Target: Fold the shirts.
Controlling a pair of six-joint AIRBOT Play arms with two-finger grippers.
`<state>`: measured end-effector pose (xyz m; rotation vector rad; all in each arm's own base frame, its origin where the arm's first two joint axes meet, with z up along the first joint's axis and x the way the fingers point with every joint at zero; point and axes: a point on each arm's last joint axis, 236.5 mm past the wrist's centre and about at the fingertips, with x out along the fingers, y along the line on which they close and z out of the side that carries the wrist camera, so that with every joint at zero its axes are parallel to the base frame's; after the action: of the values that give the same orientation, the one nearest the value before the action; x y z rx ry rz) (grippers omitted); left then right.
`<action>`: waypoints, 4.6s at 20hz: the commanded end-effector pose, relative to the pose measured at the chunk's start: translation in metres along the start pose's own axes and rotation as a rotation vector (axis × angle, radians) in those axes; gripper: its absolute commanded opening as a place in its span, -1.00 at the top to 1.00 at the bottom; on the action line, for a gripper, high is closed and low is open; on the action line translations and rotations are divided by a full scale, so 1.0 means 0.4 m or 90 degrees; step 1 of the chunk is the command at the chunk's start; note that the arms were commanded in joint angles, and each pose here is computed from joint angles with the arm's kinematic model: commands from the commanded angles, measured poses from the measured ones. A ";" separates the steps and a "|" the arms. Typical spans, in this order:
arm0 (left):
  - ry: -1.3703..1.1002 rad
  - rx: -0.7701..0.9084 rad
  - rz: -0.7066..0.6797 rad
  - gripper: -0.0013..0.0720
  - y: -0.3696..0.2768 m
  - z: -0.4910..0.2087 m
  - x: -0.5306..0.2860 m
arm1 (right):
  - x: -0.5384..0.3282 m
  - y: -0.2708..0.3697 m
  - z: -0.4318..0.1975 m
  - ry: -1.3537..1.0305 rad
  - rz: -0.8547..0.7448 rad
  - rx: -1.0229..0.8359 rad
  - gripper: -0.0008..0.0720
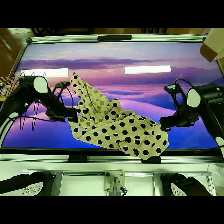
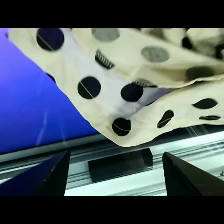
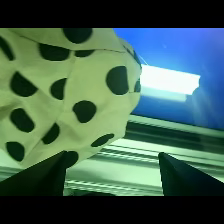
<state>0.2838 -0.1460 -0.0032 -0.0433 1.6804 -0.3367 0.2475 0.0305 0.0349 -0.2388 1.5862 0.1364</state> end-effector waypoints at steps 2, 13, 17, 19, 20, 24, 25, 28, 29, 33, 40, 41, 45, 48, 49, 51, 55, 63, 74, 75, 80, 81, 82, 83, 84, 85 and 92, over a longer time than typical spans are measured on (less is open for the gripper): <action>-0.034 -0.072 -0.111 -1.00 -0.044 0.020 0.136 | 0.087 -0.037 -0.019 0.040 0.060 0.083 -0.85; -0.037 -0.083 -0.168 -1.00 -0.110 0.078 0.234 | 0.166 -0.049 -0.019 0.049 0.086 0.120 -0.85; -0.058 -0.089 -0.174 0.17 -0.113 0.099 0.231 | 0.213 0.009 -0.011 0.038 0.143 0.138 -0.85; -0.065 -0.078 -0.174 0.64 -0.116 0.106 0.223 | 0.239 0.041 -0.009 0.032 0.174 0.154 -0.85; -0.069 -0.067 -0.175 0.77 -0.120 0.110 0.216 | 0.251 0.050 -0.009 0.030 0.183 0.163 -0.85; -0.076 -0.027 -0.184 0.83 -0.143 0.128 0.164 | 0.282 0.058 0.006 0.004 0.189 0.191 -0.34; -0.090 -0.019 -0.182 0.84 -0.147 0.142 0.146 | 0.277 0.063 0.018 -0.007 0.198 0.192 0.60; -0.152 0.012 -0.168 0.84 -0.153 0.201 0.063 | 0.224 0.064 0.066 -0.049 0.211 0.146 0.82; -0.186 0.023 -0.166 0.84 -0.159 0.229 0.015 | 0.187 0.051 0.096 -0.079 0.203 0.125 0.82; -0.418 0.083 -0.157 0.84 -0.182 0.366 -0.351 | -0.160 -0.048 0.330 -0.392 0.118 0.040 0.82; -1.004 0.058 -0.142 0.84 -0.103 0.180 -1.285 | -1.284 -0.162 0.265 -1.230 -0.022 0.086 0.82; -1.009 0.022 -0.140 0.84 -0.071 0.136 -1.291 | -1.339 -0.144 0.217 -1.264 0.001 0.087 0.82; -0.864 -0.013 -0.146 0.84 -0.071 0.056 -1.080 | -1.437 -0.007 0.082 -1.315 0.199 0.034 0.82; -0.704 0.010 -0.146 0.84 -0.094 0.044 -0.864 | -1.365 0.073 0.088 -1.218 0.238 -0.038 0.82; -0.648 0.006 -0.150 0.84 -0.093 0.046 -0.788 | -1.310 0.097 0.109 -1.156 0.241 -0.064 0.82; -0.560 -0.003 -0.147 0.84 -0.079 0.057 -0.653 | -1.158 0.150 0.156 -0.990 0.266 -0.120 0.82; -0.419 -0.078 -0.044 0.84 0.069 0.059 -0.393 | -0.799 0.268 0.240 -0.612 0.404 -0.165 0.82; -0.273 -0.150 -0.017 0.83 0.148 -0.021 -0.153 | -0.169 0.636 0.368 -0.243 0.367 -0.248 0.82; -0.299 -0.067 -0.173 -0.71 -0.040 -0.003 -0.252 | -0.253 0.314 0.331 -0.265 0.237 -0.162 -0.67; -0.273 -0.047 -0.174 -0.71 -0.062 -0.022 -0.235 | -0.263 0.231 0.305 -0.259 0.190 -0.137 -0.67; -0.112 0.005 -0.172 -0.71 -0.142 -0.098 -0.074 | -0.183 -0.045 0.160 -0.160 0.181 0.075 -0.67; -0.085 0.002 -0.170 -0.72 -0.141 -0.102 -0.043 | -0.142 -0.072 0.128 -0.137 0.203 0.122 -0.67; -0.059 -0.004 -0.167 -0.74 -0.139 -0.102 -0.013 | -0.096 -0.095 0.090 -0.108 0.222 0.169 -0.67; -0.036 -0.005 -0.165 -0.74 -0.138 -0.100 0.014 | -0.049 -0.111 0.047 -0.068 0.227 0.201 -0.67; -0.016 0.002 -0.162 -0.74 -0.135 -0.099 0.038 | -0.001 -0.114 -0.004 -0.015 0.230 0.219 -0.68; 0.005 0.010 -0.158 -0.74 -0.130 -0.098 0.065 | 0.036 -0.109 -0.043 0.026 0.230 0.227 -0.68; 0.023 -0.006 -0.144 -0.74 -0.102 -0.033 0.183 | 0.180 -0.047 -0.202 0.184 0.244 0.220 -0.68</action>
<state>0.2442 -0.1958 -0.0444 -0.2474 1.7269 -0.5064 0.2002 -0.0106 -0.0144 0.3240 1.8079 0.1380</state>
